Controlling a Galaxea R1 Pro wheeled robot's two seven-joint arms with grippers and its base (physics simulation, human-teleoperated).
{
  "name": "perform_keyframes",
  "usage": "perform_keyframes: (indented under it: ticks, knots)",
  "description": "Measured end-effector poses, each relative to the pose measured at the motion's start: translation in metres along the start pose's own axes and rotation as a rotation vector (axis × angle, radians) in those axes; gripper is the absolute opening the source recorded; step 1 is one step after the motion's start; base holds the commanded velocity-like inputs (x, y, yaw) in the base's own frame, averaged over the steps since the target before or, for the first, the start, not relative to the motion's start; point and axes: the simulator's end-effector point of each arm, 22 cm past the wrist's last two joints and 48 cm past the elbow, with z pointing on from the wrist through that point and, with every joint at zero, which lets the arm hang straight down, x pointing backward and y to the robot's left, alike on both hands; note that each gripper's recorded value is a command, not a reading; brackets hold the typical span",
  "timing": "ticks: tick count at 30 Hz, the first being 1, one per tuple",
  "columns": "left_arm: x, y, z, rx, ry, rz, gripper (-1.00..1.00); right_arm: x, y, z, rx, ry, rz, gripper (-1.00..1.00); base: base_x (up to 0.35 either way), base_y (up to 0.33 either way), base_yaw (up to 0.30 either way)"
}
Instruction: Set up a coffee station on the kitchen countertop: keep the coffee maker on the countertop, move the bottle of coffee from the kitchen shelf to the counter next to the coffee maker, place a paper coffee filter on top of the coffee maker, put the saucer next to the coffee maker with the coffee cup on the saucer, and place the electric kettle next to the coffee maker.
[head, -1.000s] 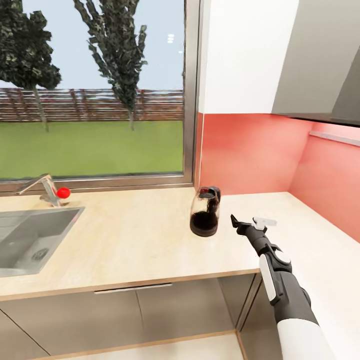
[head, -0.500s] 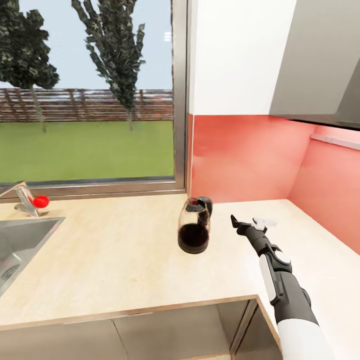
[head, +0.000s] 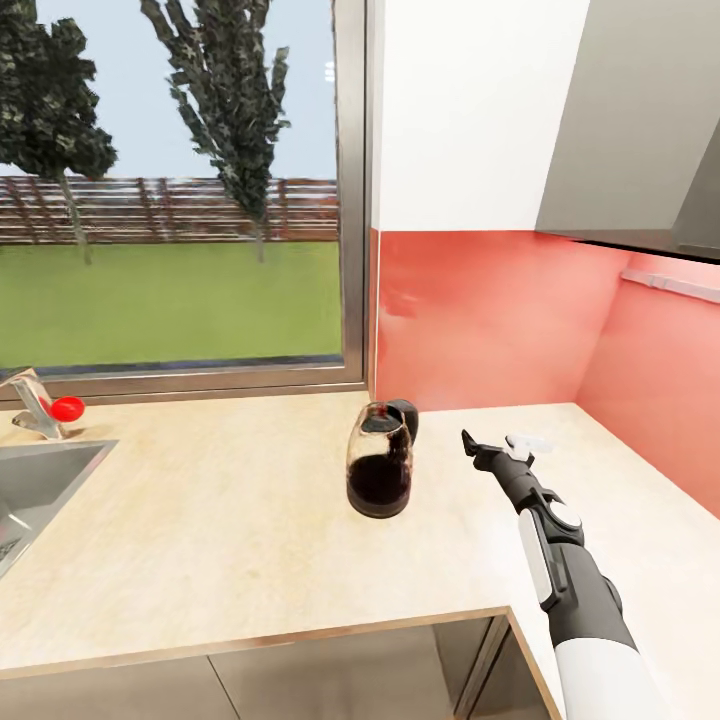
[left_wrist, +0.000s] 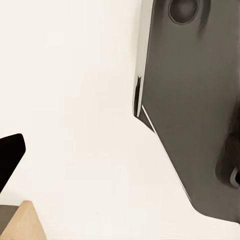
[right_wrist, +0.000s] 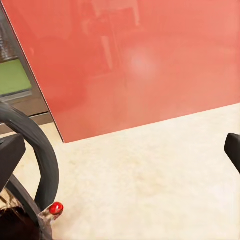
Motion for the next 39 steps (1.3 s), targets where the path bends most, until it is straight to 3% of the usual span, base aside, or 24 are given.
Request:
perform_keyframes:
  ticks: [16,33,39]
  knots:
    - [-0.001,0.0,0.0,-0.001,-0.006,0.001,1.0,0.025,-0.002,0.001,0.004,0.05,0.014,1.0,0.0,0.0,0.0]
    - [-0.001,0.001,0.0,-0.002,-0.007,-0.002,1.0,0.025,-0.008,0.0,0.012,0.053,0.004,1.0,0.0,0.0,0.0]
    - [-0.001,0.0,0.0,-0.002,-0.008,-0.005,1.0,0.032,-0.009,0.0,0.01,0.067,0.005,1.0,0.18,0.002,0.0]
